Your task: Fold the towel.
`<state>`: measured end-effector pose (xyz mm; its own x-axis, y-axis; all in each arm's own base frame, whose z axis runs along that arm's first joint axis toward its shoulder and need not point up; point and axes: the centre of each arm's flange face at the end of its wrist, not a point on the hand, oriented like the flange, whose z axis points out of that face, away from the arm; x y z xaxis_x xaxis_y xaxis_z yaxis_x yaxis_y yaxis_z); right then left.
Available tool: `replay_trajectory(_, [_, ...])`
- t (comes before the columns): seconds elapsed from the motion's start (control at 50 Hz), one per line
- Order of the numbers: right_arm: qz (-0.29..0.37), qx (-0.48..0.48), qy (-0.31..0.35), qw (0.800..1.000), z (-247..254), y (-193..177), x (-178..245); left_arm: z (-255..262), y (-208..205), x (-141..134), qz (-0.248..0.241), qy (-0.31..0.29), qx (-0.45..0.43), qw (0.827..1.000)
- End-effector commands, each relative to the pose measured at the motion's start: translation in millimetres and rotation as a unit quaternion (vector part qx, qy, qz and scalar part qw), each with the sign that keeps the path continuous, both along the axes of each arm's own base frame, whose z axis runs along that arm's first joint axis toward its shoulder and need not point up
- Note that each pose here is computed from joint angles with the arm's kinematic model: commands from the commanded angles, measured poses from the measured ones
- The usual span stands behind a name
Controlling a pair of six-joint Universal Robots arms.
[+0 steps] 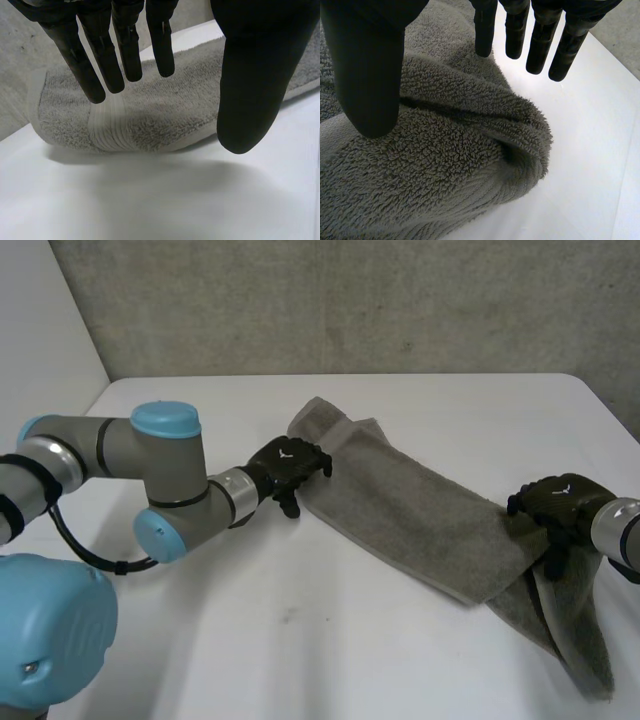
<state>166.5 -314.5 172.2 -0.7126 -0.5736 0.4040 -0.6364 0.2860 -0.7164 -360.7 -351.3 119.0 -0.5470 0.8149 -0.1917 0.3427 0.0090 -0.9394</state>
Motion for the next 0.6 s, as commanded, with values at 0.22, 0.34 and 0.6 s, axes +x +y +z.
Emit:
replay_trajectory(0.22, [0.012,0.007,0.000,1.000,-9,8,7,-15,-13,-7,0.000,0.007,-0.013,1.000])
replay_trajectory(0.34, [0.014,0.012,0.002,1.000,-13,8,8,-18,-13,-11,-0.004,0.008,-0.016,1.000])
replay_trajectory(0.6, [0.014,0.013,0.003,1.000,-14,9,7,-22,-16,-17,-0.009,0.013,-0.025,1.000])
